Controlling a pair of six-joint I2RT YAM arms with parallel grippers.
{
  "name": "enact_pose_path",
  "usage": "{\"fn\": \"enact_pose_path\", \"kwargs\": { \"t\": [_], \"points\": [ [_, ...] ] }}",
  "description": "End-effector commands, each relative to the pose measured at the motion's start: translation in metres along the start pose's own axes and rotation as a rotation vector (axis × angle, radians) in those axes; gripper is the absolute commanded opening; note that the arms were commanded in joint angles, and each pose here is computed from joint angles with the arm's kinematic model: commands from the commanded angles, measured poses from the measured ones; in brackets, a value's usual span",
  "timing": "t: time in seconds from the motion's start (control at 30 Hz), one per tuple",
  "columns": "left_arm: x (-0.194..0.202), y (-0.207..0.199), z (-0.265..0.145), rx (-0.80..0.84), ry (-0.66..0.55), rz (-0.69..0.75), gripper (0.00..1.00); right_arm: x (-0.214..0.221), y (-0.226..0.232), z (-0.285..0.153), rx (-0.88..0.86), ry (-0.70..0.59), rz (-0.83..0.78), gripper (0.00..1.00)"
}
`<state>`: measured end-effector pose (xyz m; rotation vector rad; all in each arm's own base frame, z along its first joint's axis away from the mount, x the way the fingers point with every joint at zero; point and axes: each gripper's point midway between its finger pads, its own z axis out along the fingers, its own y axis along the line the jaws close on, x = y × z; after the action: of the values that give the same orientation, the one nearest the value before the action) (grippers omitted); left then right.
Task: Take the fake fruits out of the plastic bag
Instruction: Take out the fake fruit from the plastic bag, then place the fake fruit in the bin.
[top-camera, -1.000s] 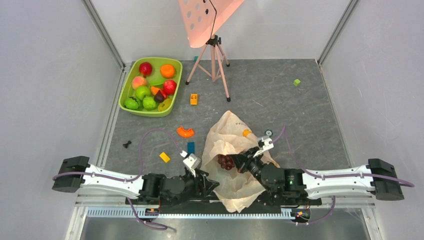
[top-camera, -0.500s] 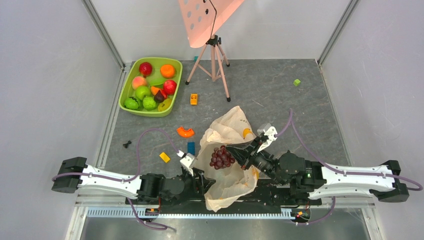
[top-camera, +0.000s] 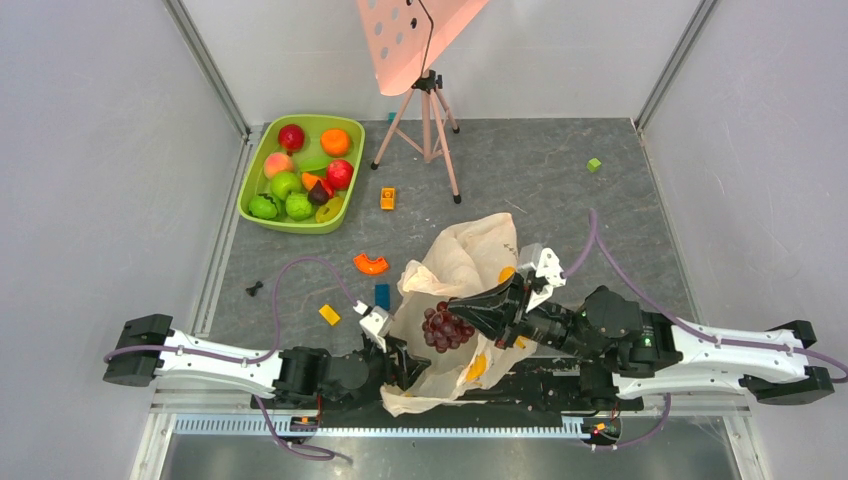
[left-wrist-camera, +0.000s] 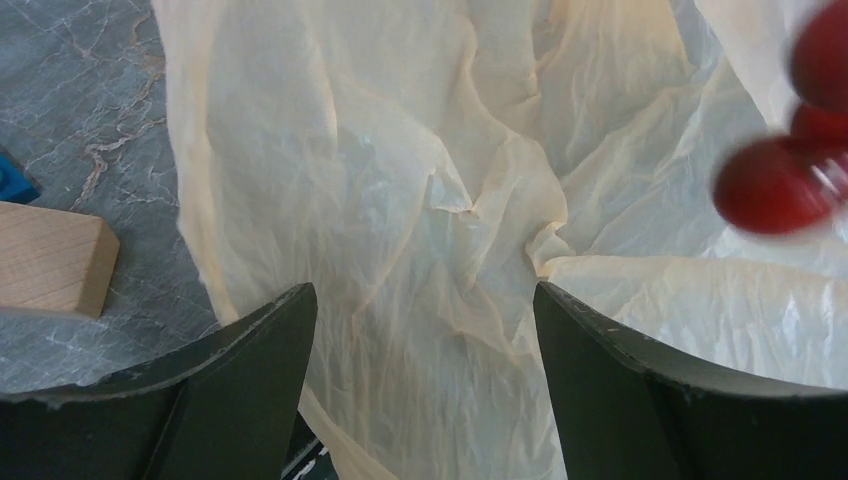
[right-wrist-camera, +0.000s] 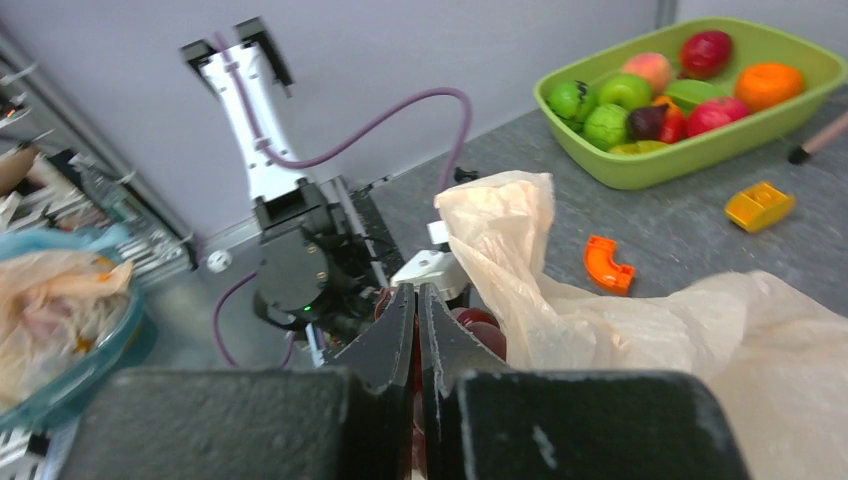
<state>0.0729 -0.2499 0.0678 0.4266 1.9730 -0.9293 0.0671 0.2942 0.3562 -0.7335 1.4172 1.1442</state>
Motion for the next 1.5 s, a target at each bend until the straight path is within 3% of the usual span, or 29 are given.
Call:
{"fn": "enact_pose_path", "kwargs": {
  "t": [0.0, 0.23, 0.5, 0.67, 1.0, 1.2, 1.47],
  "points": [
    [-0.017, -0.006, 0.001, -0.008, -0.059, -0.045, 0.86, -0.021, 0.034, 0.0, -0.174, 0.013, -0.062, 0.0],
    [-0.028, -0.011, 0.0, -0.006, -0.081, -0.026, 0.87, 0.008, 0.038, 0.037, -0.149, 0.139, -0.124, 0.0],
    [-0.012, 0.0, 0.001, -0.019, -0.067, -0.097, 0.86, -0.031, 0.023, 0.082, -0.001, 0.063, -0.202, 0.0],
    [-0.001, 0.008, 0.0, -0.014, -0.066, -0.186, 0.86, -0.055, -0.008, 0.111, 0.126, 0.068, -0.227, 0.0],
    [-0.005, 0.011, -0.004, -0.025, -0.071, -0.175, 0.88, -0.075, -0.092, 0.164, 0.319, 0.121, -0.342, 0.0],
    [-0.044, -0.012, -0.015, 0.034, -0.111, -0.08, 0.91, -0.067, -0.127, 0.169, 0.382, 0.149, -0.355, 0.0],
    [-0.125, -0.035, -0.043, 0.048, -0.231, 0.128, 0.96, -0.066, -0.137, 0.135, 0.351, 0.156, -0.362, 0.0]
  ]
}}
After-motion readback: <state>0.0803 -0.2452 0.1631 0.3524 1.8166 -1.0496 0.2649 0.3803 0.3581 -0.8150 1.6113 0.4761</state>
